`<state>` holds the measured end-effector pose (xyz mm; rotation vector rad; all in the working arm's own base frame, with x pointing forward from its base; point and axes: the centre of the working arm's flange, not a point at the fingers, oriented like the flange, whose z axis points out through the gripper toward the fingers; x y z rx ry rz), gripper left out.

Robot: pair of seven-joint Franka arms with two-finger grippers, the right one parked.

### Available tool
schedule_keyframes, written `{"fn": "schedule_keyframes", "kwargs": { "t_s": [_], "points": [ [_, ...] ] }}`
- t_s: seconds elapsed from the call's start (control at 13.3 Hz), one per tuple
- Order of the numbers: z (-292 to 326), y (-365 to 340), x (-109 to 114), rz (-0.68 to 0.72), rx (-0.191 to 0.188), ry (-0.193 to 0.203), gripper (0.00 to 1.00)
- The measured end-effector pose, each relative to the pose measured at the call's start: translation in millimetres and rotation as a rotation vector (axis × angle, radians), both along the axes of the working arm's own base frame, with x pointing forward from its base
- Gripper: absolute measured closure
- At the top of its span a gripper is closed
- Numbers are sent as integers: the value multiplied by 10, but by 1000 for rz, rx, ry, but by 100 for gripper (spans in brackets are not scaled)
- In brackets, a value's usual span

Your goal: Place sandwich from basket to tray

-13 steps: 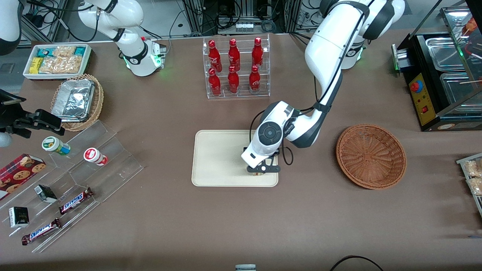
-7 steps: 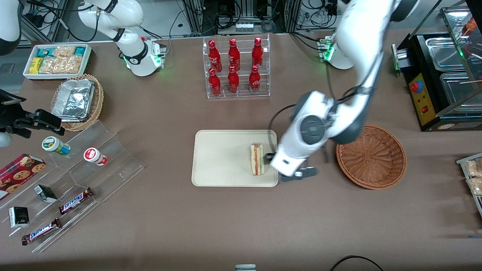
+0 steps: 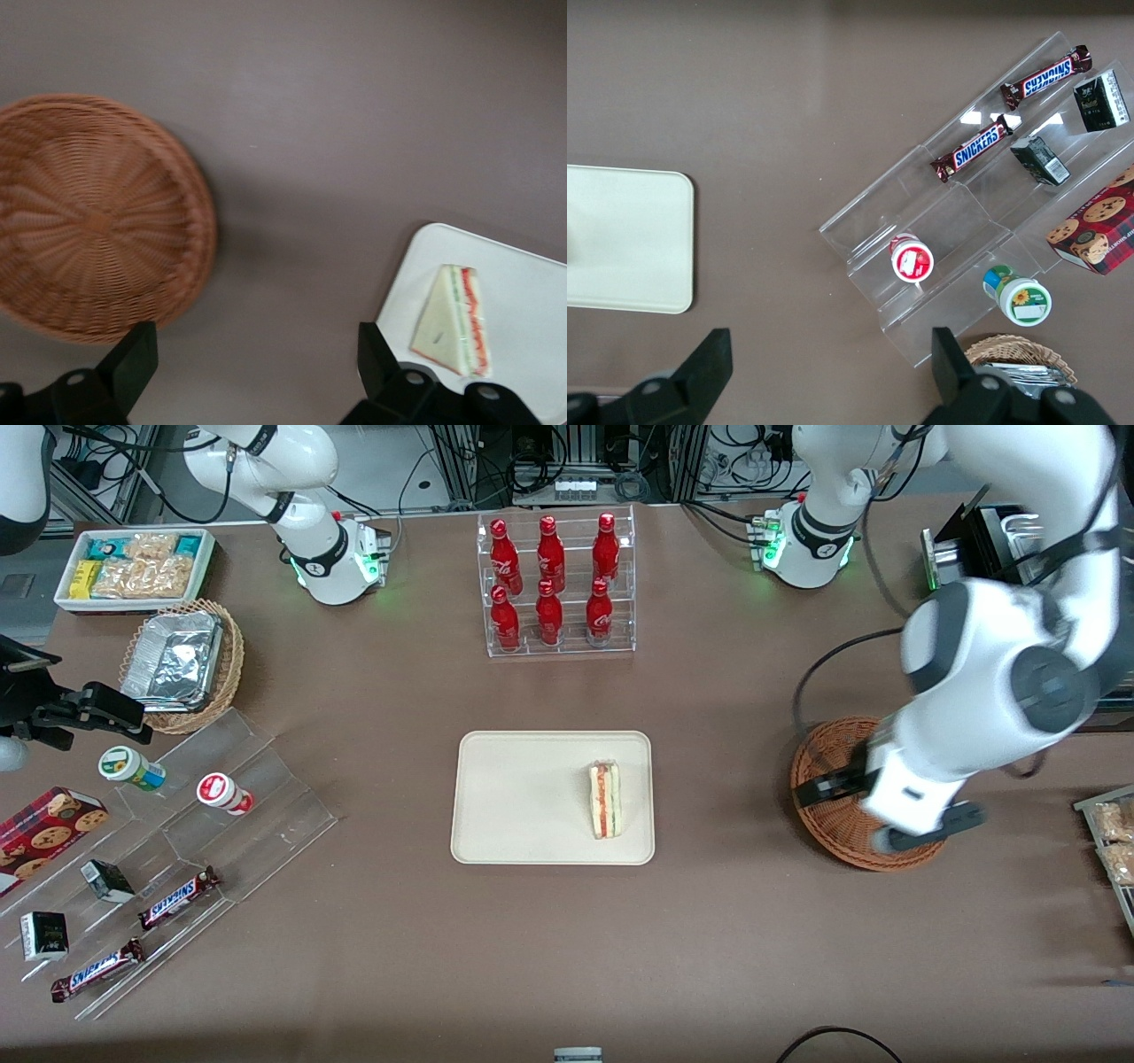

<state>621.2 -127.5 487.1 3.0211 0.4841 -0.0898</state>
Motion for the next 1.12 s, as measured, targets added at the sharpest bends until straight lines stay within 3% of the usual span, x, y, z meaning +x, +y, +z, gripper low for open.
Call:
{"fn": "schedule_keyframes", "kwargs": {
  "t_s": [0.15,0.3,0.53,0.82,0.97,1.12],
  "points": [
    [225,210,-229,22,8,-13,0],
    [379,281,-445,17,19,-1,0],
    [574,339,-679,-73,81,27,0],
    [956,431,-974,-196,112,35,12],
    [1137,495,-1046,-231,115,21,0],
    [1254,593,-1037,-244,111,1,0]
  ]
}}
